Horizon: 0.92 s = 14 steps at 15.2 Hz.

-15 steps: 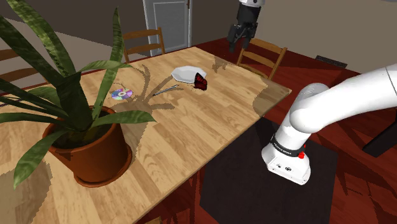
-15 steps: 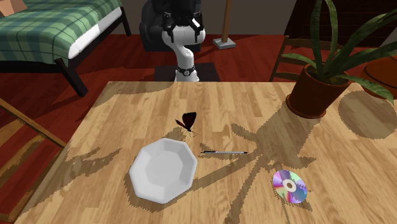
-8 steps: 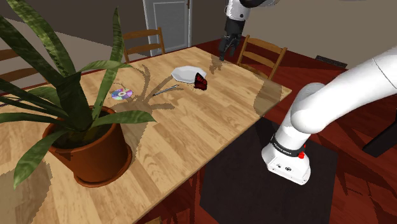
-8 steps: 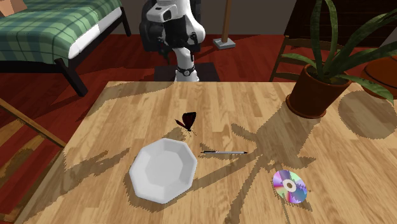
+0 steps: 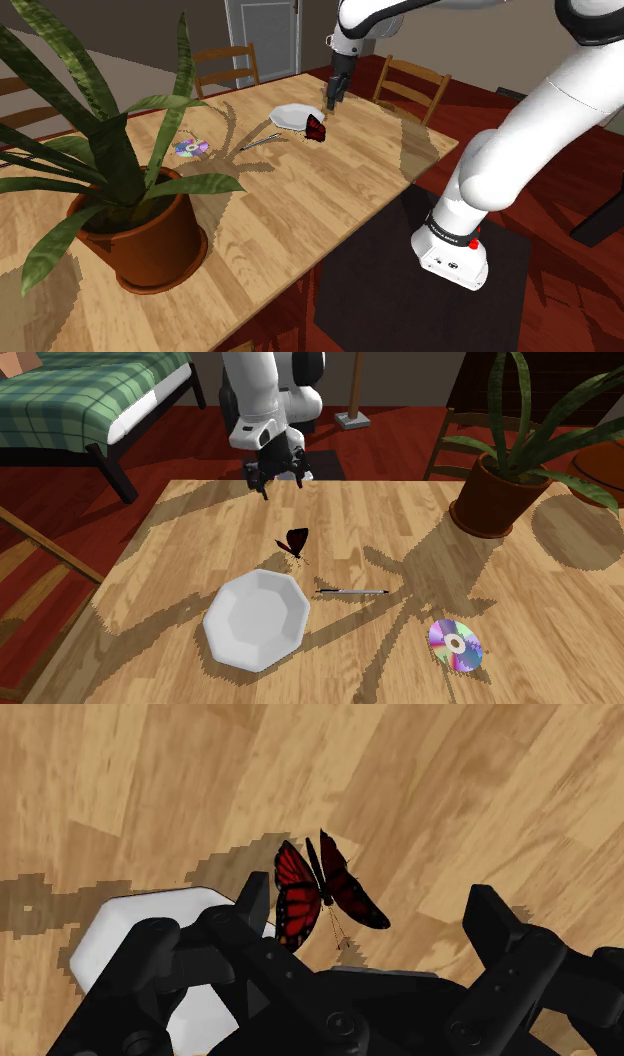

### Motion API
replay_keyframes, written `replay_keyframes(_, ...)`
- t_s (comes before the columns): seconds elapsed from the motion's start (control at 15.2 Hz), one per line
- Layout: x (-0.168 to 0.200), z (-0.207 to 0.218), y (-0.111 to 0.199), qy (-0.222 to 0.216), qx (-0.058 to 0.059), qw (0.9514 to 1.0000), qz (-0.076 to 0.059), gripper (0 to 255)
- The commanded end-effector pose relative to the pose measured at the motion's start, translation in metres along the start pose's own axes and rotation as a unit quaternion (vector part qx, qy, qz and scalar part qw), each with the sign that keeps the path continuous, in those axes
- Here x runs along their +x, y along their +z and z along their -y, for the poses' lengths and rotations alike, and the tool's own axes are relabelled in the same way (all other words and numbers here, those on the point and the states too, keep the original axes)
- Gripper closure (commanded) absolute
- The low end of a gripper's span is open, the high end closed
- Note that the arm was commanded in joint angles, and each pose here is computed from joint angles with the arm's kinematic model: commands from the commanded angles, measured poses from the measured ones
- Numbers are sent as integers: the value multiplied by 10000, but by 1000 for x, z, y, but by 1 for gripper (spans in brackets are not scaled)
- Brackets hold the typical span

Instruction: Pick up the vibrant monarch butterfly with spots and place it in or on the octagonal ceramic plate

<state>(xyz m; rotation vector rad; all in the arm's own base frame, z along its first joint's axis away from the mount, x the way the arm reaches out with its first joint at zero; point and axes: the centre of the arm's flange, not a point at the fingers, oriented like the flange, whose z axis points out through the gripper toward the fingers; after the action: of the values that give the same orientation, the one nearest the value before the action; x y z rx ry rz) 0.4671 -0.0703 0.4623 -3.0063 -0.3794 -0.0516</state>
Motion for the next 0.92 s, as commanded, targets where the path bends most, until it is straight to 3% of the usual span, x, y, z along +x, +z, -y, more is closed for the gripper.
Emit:
replay_keyframes(0.0,18,-7,18,-294,75,9995,22,0)
replay_keyframes(0.33,66,-22,66,-980,264,9948,84,0)
replay_keyframes(0.66,114,-30,114,-1662,452,9850,146,0)
replay_keyframes(0.86,116,-29,127,-1696,462,9843,149,0)
